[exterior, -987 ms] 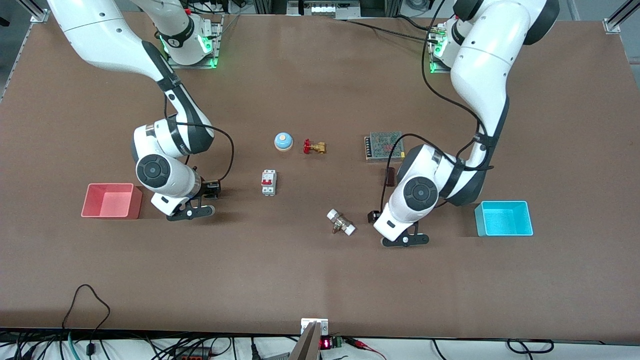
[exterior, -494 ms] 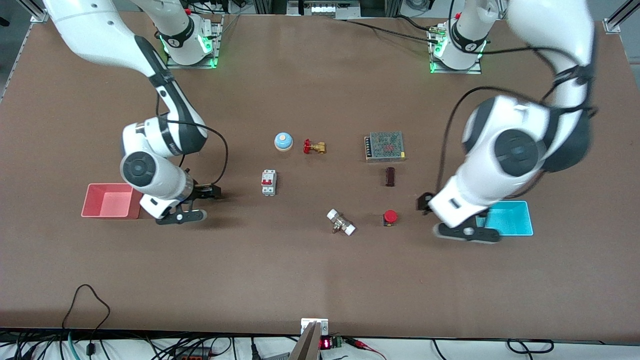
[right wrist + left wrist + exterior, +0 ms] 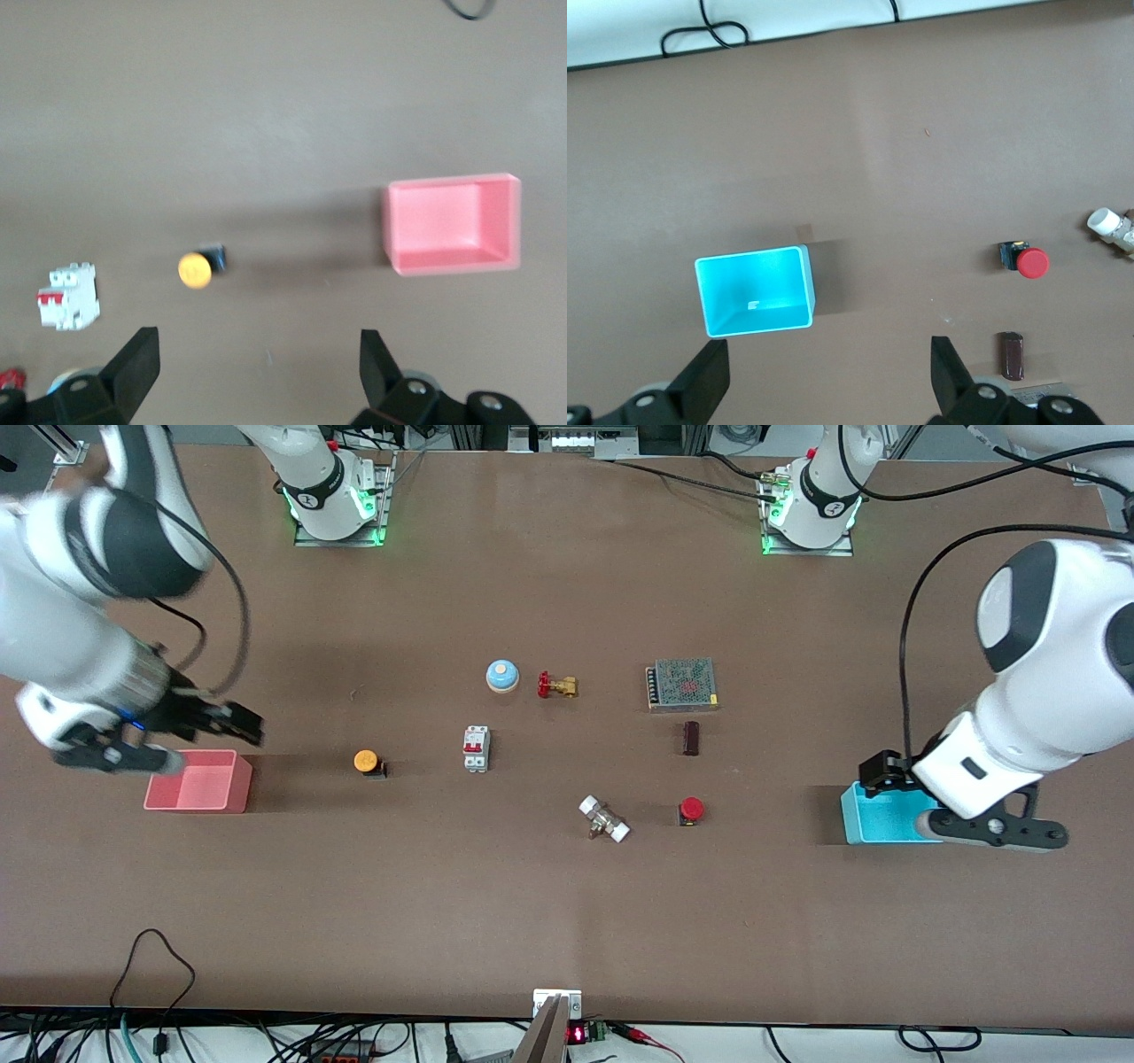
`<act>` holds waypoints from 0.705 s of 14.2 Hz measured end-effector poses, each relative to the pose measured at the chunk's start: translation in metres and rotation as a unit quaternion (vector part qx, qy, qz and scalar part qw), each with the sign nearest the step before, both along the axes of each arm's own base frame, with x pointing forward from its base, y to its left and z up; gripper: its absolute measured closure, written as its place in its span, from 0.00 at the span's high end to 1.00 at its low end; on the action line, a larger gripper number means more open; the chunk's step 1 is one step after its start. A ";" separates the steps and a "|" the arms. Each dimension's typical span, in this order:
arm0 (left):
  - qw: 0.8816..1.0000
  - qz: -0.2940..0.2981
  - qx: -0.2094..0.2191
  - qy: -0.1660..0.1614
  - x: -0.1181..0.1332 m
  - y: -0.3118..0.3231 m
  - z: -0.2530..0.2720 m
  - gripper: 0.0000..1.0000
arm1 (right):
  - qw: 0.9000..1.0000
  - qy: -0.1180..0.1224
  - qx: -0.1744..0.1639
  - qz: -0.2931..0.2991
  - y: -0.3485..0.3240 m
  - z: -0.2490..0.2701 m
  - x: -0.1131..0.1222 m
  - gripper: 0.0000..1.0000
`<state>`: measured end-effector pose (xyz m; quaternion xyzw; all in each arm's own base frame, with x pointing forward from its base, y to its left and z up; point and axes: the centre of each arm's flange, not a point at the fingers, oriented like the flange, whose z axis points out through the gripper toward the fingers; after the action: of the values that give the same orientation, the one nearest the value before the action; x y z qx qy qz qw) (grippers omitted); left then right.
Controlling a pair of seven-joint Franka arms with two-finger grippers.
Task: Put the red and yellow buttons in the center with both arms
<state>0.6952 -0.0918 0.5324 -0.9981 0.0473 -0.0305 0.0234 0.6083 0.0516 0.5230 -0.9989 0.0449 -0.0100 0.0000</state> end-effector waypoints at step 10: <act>1.000 0.005 0.003 -0.013 -0.109 0.013 0.022 1.00 | 1.000 0.010 -0.011 -0.010 -0.013 0.046 -0.030 1.00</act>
<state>0.5863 -0.0789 0.5541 -0.9978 0.0422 -0.0435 0.0267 0.5781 0.0389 0.5690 -0.9984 0.0552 -0.0006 -0.0117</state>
